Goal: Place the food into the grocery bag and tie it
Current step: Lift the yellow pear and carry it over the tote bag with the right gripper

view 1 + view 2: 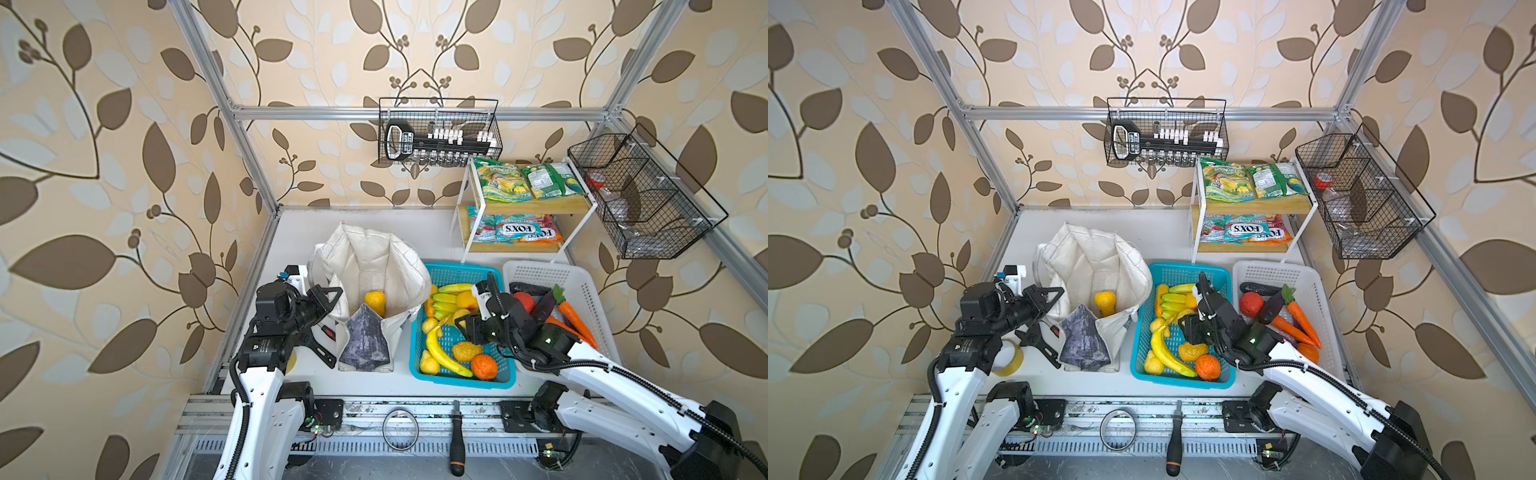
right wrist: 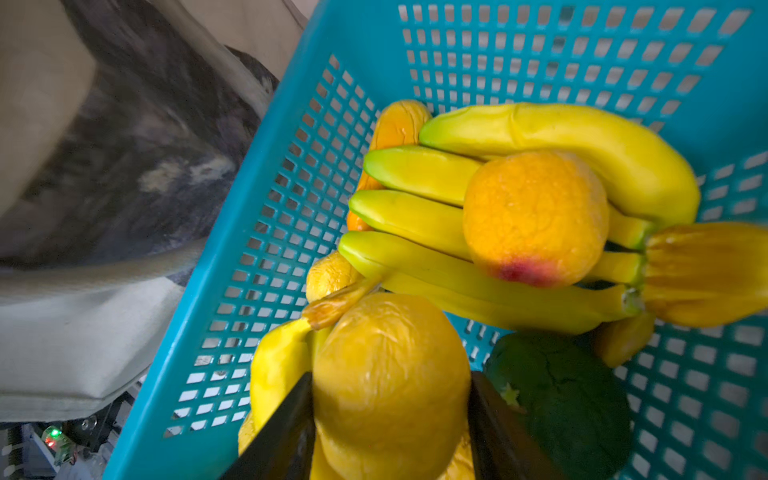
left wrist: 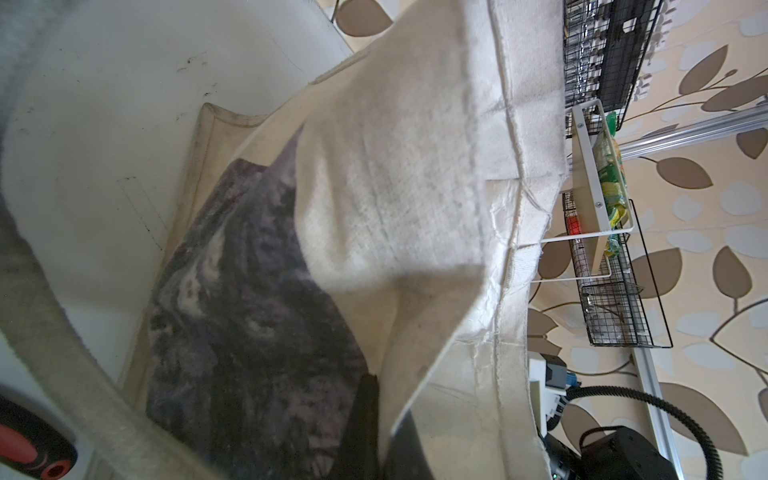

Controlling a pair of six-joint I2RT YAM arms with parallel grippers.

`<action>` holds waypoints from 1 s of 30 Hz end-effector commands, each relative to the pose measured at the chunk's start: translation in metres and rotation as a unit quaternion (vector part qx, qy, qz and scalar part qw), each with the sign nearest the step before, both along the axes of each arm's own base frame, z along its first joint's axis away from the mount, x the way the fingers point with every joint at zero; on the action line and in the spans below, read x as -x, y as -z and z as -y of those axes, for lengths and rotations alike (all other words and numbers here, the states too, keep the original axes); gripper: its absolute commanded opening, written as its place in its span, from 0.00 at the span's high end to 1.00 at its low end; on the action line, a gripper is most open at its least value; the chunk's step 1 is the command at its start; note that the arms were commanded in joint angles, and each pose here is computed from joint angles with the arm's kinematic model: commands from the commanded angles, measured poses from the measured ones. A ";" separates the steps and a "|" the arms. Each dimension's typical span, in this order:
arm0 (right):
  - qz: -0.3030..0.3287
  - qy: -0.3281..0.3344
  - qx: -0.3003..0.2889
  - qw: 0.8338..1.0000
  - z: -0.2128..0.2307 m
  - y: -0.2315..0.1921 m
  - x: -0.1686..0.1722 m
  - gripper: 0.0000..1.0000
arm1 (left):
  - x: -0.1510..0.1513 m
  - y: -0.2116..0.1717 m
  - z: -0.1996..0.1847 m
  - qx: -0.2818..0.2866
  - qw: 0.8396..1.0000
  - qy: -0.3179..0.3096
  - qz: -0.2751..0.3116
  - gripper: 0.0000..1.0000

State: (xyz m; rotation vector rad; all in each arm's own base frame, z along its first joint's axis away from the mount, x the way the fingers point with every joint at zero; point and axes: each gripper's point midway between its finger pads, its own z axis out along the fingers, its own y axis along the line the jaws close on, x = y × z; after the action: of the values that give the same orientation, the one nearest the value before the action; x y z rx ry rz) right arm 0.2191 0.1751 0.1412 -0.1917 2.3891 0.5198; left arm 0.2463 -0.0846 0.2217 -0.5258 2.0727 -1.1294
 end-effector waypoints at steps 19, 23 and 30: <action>0.138 -0.106 -0.052 0.983 -0.082 -0.177 -0.022 0.46 | 0.002 -0.032 0.005 0.008 0.999 0.016 0.039 1.00; 0.128 -0.150 -0.035 0.980 -0.139 -0.180 -0.028 0.45 | 0.005 -0.034 0.002 -0.011 0.999 0.011 0.039 1.00; 0.087 -0.218 -0.034 0.971 -0.230 -0.148 -0.037 0.45 | 0.006 -0.039 -0.003 -0.030 0.999 0.001 0.043 1.00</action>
State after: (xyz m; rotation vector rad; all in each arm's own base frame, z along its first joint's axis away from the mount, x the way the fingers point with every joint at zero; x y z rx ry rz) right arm 0.2533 0.3833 0.2847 -0.6645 2.1795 0.7084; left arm 0.2371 -0.0839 0.2482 -0.4802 2.0468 -1.0987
